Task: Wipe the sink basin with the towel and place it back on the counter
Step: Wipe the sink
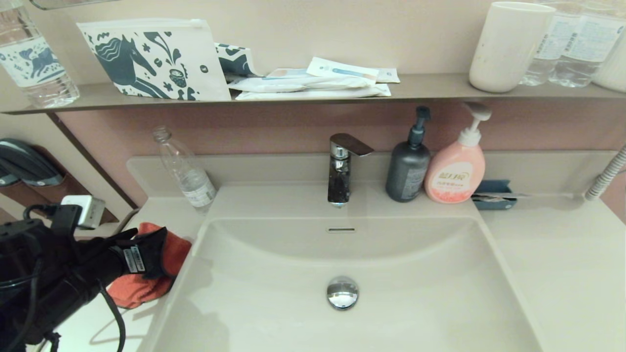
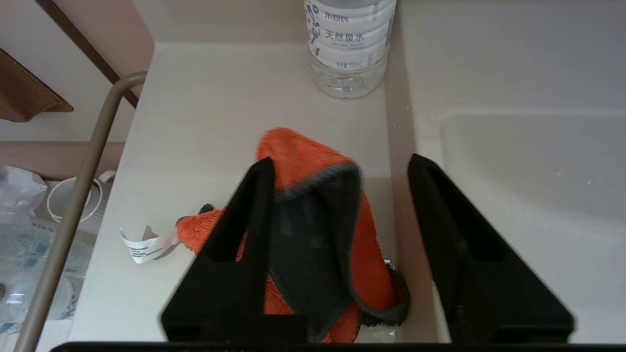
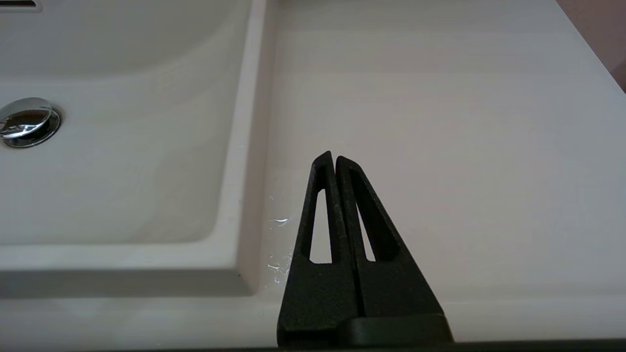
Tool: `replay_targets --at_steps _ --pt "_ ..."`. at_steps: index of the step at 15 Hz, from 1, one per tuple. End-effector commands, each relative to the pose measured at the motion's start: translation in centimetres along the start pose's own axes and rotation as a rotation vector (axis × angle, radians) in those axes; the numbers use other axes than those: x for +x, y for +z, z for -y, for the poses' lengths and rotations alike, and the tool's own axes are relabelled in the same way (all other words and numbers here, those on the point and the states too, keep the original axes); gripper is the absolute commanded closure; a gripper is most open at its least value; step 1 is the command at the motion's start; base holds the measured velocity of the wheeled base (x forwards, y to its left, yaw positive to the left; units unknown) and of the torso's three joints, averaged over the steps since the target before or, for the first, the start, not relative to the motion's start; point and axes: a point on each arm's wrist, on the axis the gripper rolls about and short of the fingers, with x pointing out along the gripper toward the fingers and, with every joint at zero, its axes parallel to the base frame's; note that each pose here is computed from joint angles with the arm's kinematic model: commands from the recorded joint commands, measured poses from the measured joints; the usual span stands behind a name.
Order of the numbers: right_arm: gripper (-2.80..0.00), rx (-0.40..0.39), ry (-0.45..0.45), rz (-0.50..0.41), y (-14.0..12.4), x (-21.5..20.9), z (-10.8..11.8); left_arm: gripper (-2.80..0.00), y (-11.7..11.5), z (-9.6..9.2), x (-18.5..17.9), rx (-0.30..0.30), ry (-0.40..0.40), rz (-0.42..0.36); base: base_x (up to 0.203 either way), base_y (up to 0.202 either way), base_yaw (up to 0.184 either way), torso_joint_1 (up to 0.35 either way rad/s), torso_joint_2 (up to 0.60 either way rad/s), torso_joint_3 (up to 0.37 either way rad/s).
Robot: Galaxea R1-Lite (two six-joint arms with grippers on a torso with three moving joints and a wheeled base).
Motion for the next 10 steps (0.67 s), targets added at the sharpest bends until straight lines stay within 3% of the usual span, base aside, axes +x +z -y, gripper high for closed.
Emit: replay_targets --at_steps 1,5,10 --pt "0.0 0.0 0.0 -0.002 0.0 0.0 0.0 -2.8 0.5 0.0 -0.6 0.006 0.005 0.031 0.0 0.0 0.0 0.0 0.0 0.0" --pt "0.0 0.0 0.0 -0.002 0.0 0.0 0.0 -2.8 0.4 0.3 -2.8 0.021 0.0 -0.019 0.0 0.0 0.0 0.0 0.0 0.0" --pt "0.0 0.0 0.0 -0.002 0.0 0.0 0.0 -2.8 2.0 0.7 -6.2 0.026 -0.021 -0.04 0.0 0.0 0.0 0.0 0.0 0.0"
